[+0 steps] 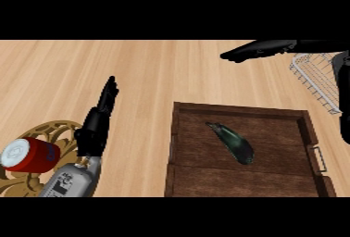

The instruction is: Pick the eggplant from the tray and place it in the tiered basket

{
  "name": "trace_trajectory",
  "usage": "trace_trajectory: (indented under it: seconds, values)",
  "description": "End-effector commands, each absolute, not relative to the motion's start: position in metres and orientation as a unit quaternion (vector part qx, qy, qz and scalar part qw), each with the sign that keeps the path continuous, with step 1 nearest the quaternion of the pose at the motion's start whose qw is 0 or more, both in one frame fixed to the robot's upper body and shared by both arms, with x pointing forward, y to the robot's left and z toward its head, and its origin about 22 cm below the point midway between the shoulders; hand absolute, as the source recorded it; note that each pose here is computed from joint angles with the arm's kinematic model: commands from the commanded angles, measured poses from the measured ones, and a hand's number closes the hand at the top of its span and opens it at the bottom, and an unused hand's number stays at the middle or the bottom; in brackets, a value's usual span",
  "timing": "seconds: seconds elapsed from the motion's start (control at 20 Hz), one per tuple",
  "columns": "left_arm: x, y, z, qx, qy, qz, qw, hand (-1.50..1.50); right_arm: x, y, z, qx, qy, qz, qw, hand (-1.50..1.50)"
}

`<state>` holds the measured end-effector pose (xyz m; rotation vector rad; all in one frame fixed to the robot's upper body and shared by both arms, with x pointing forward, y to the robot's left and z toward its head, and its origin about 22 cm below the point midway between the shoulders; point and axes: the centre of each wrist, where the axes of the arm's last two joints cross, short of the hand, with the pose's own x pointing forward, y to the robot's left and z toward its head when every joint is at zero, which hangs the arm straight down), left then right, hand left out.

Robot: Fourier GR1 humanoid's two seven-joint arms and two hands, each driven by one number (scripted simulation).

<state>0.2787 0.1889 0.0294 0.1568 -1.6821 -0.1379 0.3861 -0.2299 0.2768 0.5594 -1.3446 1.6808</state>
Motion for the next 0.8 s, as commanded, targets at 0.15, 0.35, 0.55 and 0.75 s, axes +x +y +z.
trace_trajectory:
  seconds: [0.15,0.35,0.55,0.75]
  values:
    - [0.284,0.204,0.044,0.067,-0.74,-0.053,0.667,0.0,0.377,-0.207,0.271,0.209,-0.477,0.768,0.372,-1.5]
    - [0.279,0.202,0.027,0.078,-0.742,-0.059,0.663,0.0,0.376,-0.195,0.278,0.183,-0.455,0.79,0.368,-1.5]
    - [0.265,0.18,0.026,0.06,-0.742,-0.058,0.666,0.0,0.373,-0.199,0.264,0.163,-0.423,0.801,0.391,-1.5]
    - [0.284,0.194,0.039,0.076,-0.737,-0.057,0.669,0.0,0.363,-0.188,0.266,0.144,-0.43,0.811,0.37,-1.5]
